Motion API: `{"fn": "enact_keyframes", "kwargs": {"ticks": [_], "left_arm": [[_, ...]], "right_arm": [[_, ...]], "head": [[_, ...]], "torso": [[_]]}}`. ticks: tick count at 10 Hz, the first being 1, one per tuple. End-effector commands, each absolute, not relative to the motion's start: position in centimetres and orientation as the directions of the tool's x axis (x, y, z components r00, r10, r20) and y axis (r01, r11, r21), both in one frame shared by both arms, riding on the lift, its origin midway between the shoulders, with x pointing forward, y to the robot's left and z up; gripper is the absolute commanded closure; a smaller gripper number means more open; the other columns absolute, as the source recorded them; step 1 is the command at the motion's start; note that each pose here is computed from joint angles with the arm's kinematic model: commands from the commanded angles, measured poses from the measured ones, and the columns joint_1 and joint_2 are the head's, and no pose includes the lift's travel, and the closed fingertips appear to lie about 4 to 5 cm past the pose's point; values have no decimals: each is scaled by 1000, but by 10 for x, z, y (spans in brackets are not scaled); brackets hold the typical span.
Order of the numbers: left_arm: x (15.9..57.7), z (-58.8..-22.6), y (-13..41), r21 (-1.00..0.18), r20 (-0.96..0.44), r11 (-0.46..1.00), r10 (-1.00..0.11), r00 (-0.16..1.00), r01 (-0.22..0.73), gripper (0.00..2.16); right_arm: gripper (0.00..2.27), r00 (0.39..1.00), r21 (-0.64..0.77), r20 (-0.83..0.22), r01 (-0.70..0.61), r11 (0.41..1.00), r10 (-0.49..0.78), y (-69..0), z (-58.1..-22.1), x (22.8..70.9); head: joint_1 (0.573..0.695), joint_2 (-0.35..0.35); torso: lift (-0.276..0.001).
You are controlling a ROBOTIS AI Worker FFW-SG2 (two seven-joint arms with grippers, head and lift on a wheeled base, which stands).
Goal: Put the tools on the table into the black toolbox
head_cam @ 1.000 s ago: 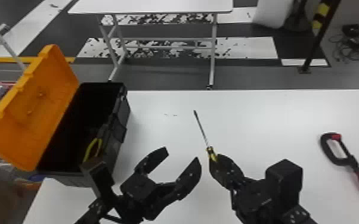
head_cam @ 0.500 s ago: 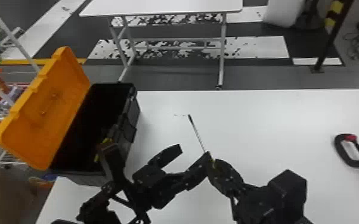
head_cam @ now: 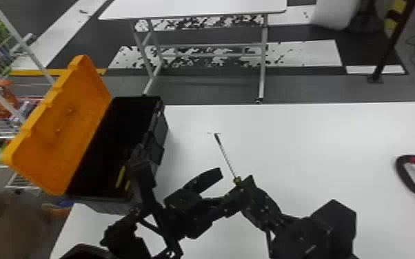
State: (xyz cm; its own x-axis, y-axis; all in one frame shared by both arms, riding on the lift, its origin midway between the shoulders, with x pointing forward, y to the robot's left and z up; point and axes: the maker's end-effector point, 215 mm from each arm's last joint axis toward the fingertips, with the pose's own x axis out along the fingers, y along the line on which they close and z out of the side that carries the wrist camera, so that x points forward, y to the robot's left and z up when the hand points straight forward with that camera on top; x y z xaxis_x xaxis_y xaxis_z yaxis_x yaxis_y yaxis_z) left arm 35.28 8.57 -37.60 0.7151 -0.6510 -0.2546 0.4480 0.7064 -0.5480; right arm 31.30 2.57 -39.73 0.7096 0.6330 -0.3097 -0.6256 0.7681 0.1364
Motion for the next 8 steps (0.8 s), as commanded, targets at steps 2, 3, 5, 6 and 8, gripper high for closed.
{"fn": "enact_keyframes", "kwargs": {"ticks": [2, 3, 5, 6, 8], "left_arm": [[347, -379, 80, -574, -265, 688, -668, 695, 443, 137], [349, -378, 78, -572, -264, 689, -669, 695, 445, 140], [351, -376, 77, -570, -257, 689, -668, 699, 448, 211], [351, -376, 77, -570, -259, 690, -667, 699, 447, 211], [351, -376, 76, -567, -259, 690, -667, 699, 449, 363]], "right_arm": [[2240, 709, 131, -307, -630, 766, 635, 27, -396, 313], [2240, 708, 132, -307, -631, 765, 636, 27, -396, 313], [2240, 705, 132, -307, -633, 763, 639, 28, -396, 312], [2240, 703, 133, -309, -635, 761, 641, 29, -396, 311], [2240, 698, 131, -308, -642, 755, 647, 32, -395, 310]], "head": [[695, 193], [695, 190], [695, 186], [695, 186], [695, 189]], "torso": [[-75], [-75], [-75], [-75], [-75]]}}
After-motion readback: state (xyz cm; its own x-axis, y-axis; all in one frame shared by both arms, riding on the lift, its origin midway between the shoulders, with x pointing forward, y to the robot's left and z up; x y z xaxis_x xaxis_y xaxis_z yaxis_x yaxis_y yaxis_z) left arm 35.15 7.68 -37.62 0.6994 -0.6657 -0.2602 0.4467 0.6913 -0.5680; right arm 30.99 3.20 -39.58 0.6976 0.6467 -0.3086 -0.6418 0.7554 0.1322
